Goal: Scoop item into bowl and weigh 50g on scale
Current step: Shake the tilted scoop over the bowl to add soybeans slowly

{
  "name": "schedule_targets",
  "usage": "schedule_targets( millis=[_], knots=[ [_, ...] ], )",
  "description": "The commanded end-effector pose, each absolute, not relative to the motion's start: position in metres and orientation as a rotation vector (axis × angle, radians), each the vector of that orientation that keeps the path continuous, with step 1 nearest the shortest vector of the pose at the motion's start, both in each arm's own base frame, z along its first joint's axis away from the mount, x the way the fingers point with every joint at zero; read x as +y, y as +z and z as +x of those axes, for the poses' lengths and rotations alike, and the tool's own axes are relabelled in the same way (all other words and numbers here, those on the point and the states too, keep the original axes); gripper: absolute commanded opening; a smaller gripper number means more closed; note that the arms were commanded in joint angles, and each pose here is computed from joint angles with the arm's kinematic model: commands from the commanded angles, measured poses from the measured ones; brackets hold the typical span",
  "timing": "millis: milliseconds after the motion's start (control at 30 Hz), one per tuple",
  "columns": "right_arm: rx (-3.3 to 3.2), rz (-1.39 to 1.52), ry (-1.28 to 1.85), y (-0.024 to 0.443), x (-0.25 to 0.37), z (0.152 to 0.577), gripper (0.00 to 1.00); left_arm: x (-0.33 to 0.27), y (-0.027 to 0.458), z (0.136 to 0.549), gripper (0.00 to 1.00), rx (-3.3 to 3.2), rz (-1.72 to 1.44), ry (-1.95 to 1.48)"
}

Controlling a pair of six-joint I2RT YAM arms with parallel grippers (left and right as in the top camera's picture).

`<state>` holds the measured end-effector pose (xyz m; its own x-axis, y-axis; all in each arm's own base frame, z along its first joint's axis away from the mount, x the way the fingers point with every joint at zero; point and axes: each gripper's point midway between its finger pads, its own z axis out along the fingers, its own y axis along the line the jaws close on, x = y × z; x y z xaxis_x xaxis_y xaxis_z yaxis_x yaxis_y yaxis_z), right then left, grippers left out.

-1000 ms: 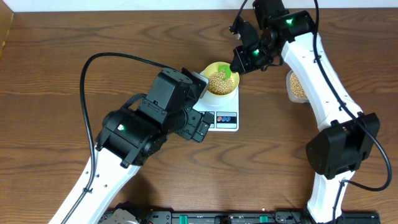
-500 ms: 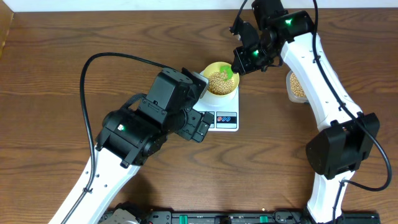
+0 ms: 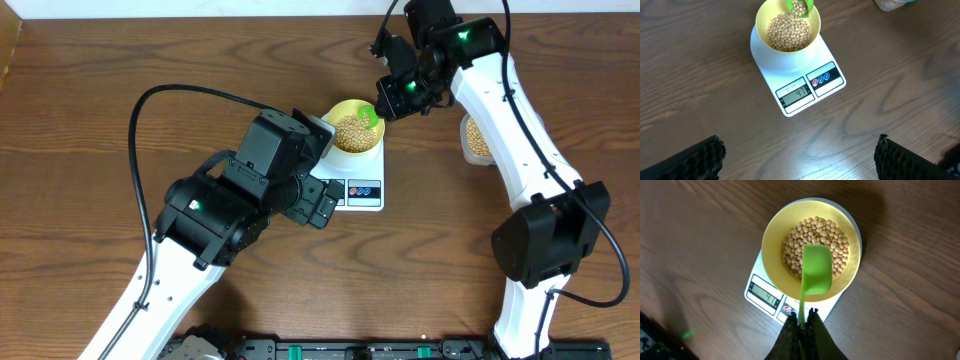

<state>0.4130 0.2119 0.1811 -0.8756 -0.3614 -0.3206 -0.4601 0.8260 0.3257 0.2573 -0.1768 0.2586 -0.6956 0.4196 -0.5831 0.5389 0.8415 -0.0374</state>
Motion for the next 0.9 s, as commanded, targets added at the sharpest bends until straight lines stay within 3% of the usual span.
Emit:
schedule_targets(
  millis=[0,867],
  knots=[
    [2.699,-0.666,0.568,0.2032,0.2137,0.4116,0.01,-0.1754,0.2667,0.2604,0.98,2.420,0.693,-0.264],
    [2.690,-0.664,0.559,0.2052,0.2130,0.4129,0.01,-0.1754,0.2667,0.2603,0.98,2.420,0.693,-0.263]
  ],
)
